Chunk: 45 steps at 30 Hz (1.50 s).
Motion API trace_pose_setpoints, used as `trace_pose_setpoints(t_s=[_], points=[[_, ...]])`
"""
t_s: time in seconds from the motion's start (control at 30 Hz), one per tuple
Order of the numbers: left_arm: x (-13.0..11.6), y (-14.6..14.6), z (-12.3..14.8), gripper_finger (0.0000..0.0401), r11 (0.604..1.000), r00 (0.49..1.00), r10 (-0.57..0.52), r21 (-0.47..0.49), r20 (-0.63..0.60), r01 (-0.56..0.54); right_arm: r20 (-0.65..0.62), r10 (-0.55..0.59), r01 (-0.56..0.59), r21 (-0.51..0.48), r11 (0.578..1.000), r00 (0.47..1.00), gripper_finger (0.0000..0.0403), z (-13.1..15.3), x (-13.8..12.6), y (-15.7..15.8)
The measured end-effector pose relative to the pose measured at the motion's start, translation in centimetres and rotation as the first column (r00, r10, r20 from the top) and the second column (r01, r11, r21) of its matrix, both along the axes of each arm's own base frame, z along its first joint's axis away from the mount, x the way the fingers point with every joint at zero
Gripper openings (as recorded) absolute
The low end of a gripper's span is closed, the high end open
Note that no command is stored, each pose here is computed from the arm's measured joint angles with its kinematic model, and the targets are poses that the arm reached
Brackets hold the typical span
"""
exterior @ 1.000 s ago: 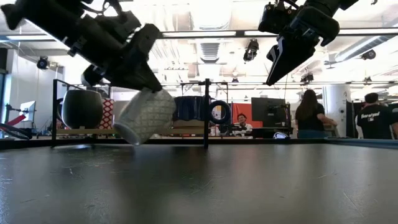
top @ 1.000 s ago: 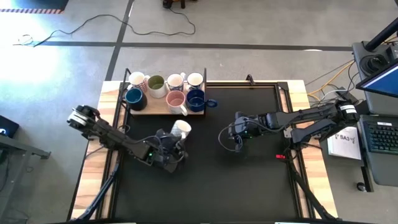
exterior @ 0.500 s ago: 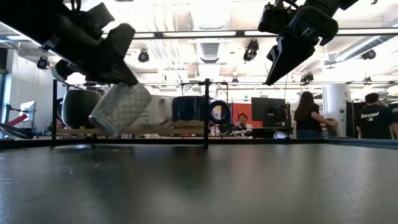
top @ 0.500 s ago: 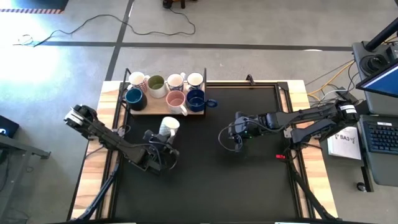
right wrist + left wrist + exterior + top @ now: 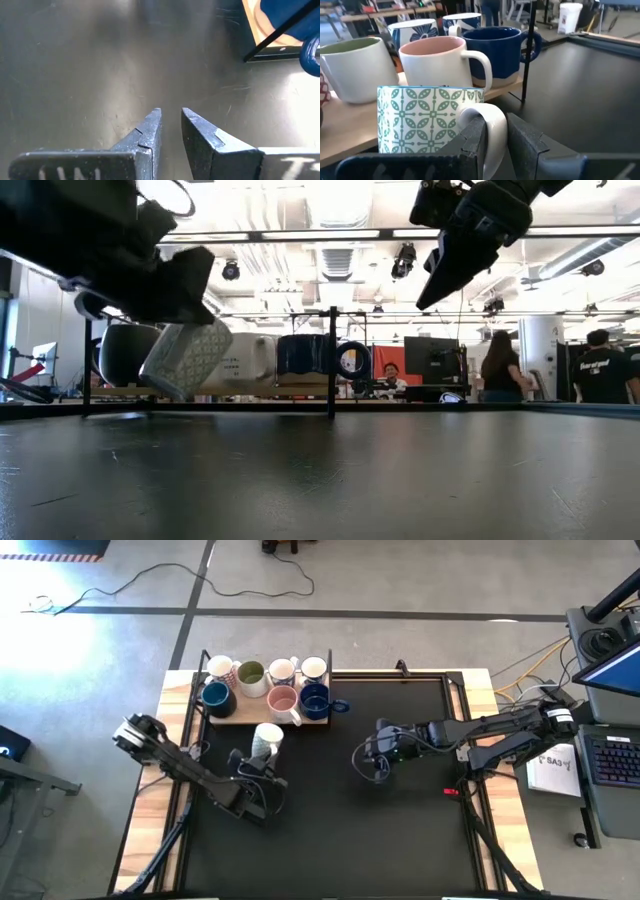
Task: Place coffee mugs
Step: Put the gray patterned mug on the shelf
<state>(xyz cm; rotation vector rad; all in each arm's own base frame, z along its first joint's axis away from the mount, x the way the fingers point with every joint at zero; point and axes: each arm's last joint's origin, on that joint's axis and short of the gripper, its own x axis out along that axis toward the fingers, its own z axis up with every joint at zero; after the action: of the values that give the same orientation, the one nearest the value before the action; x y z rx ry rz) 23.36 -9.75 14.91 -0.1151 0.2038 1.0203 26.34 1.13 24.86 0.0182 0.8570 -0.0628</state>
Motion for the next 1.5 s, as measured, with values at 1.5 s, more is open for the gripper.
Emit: trace_pose_setpoints(t_s=[1.5], points=[[-0.8, -1.6, -1.4, 0.0135, 0.917, 0.979, -0.125, -0.396, -0.161, 0.052, 0.046, -0.004, 0.003, 0.006, 1.000, 0.999, 0.0066, 0.3, 0.3, 0.0]])
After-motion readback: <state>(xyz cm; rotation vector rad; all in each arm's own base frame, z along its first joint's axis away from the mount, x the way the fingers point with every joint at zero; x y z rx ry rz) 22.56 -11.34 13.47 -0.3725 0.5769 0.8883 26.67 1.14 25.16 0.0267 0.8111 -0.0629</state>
